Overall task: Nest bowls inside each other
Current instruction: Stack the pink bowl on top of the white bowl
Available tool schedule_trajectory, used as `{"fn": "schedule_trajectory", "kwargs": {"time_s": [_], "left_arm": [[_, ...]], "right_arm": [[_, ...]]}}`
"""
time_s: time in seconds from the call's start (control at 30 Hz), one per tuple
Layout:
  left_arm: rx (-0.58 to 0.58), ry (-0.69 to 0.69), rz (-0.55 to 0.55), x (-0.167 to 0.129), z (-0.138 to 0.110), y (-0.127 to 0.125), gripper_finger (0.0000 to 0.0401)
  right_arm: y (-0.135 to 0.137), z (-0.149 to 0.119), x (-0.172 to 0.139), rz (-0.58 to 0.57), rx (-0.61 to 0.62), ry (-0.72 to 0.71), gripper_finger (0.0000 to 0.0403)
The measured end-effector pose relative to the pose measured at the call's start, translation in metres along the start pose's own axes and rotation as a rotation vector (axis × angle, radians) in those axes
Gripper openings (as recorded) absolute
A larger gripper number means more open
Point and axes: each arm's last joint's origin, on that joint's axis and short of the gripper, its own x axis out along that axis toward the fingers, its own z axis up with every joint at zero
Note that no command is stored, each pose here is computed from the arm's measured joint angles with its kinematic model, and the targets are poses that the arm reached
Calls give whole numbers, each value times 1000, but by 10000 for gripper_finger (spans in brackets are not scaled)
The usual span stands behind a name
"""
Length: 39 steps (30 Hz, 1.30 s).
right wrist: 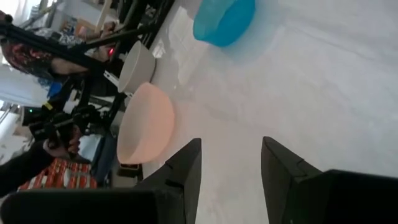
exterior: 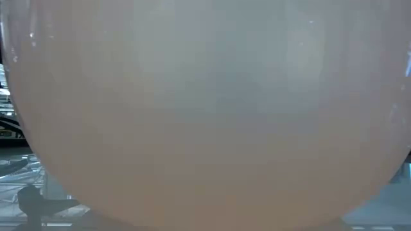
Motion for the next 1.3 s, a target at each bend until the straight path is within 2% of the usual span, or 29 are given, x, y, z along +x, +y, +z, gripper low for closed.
{"fn": "schedule_trajectory", "kwargs": {"time_s": [0.23,0.37,0.57,0.67,0.93,1.1,1.3], "left_arm": [[-23,-8,8,0,0,0,272],[-13,-9,9,0,0,0,272],[-27,-87,27,0,3,-1,272],[-9,-85,-64,-1,7,-10,272],[30,-182,-452,-12,28,-43,272],[36,-268,-561,-19,38,-51,272],[17,-288,-643,-23,42,-56,272]], "right_arm": [[1,3,0,-1,15,-97,134],[1,7,-1,-19,9,-218,134],[11,15,-3,-7,-46,-437,134],[23,20,-7,23,-69,-531,134],[55,47,-26,113,-190,-726,134],[64,59,-36,221,-239,-813,134],[68,63,-33,278,-266,-850,134]]}}
